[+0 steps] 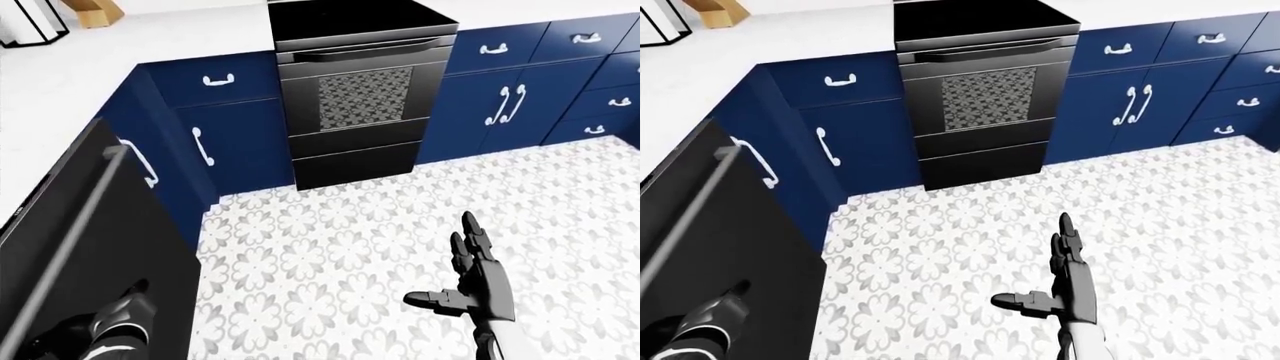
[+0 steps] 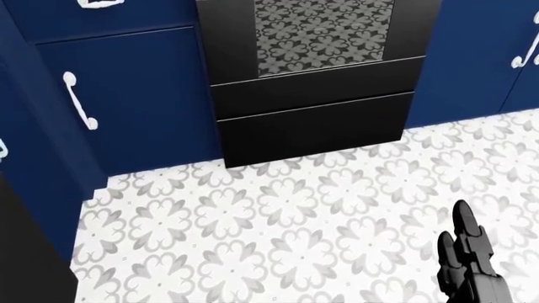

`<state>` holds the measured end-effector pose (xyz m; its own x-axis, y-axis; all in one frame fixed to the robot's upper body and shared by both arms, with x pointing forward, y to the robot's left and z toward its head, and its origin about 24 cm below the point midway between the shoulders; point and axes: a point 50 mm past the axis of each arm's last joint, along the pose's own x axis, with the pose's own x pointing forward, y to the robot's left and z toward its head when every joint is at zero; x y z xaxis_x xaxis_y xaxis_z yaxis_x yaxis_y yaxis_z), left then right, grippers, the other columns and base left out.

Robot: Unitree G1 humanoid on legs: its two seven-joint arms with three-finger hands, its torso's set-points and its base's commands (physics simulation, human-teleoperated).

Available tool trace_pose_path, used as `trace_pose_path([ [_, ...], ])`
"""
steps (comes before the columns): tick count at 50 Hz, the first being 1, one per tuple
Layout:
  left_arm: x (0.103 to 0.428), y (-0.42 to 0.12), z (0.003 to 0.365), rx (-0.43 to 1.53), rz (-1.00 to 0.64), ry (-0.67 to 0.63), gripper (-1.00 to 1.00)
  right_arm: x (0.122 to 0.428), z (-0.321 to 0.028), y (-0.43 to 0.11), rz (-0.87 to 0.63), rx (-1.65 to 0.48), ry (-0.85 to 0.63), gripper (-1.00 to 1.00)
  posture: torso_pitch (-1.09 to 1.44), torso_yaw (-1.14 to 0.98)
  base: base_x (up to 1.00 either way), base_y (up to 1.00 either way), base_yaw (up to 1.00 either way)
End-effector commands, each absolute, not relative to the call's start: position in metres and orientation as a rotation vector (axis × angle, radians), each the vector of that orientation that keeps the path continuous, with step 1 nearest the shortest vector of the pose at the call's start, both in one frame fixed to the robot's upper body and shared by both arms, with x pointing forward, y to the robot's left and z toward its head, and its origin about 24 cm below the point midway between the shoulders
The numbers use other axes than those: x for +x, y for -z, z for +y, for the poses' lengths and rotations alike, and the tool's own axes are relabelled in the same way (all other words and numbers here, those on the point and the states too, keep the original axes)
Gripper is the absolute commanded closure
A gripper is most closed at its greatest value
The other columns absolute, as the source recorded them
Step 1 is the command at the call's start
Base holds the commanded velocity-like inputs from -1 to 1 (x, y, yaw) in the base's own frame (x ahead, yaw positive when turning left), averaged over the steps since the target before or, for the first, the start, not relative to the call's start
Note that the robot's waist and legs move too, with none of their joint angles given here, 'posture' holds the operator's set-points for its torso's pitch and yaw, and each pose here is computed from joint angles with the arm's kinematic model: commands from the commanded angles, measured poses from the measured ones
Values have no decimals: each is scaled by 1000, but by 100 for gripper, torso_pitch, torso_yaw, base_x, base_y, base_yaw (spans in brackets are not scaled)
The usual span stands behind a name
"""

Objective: Close the dishwasher door

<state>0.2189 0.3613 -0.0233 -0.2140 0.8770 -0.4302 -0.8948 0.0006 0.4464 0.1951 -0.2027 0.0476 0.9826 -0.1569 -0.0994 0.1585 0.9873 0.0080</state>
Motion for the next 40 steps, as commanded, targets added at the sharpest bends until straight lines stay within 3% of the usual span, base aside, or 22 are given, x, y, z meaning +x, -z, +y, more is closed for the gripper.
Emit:
trace_pose_path([
  [1,226,1,377,-6,629,-1669,-100,198,-202,-63,15,3,151,-100,0,0,0,0,0],
  [40,217,-19,405,-62,599,-1729,-100,201,-200,-62,18,2,147,-100,0,0,0,0,0],
])
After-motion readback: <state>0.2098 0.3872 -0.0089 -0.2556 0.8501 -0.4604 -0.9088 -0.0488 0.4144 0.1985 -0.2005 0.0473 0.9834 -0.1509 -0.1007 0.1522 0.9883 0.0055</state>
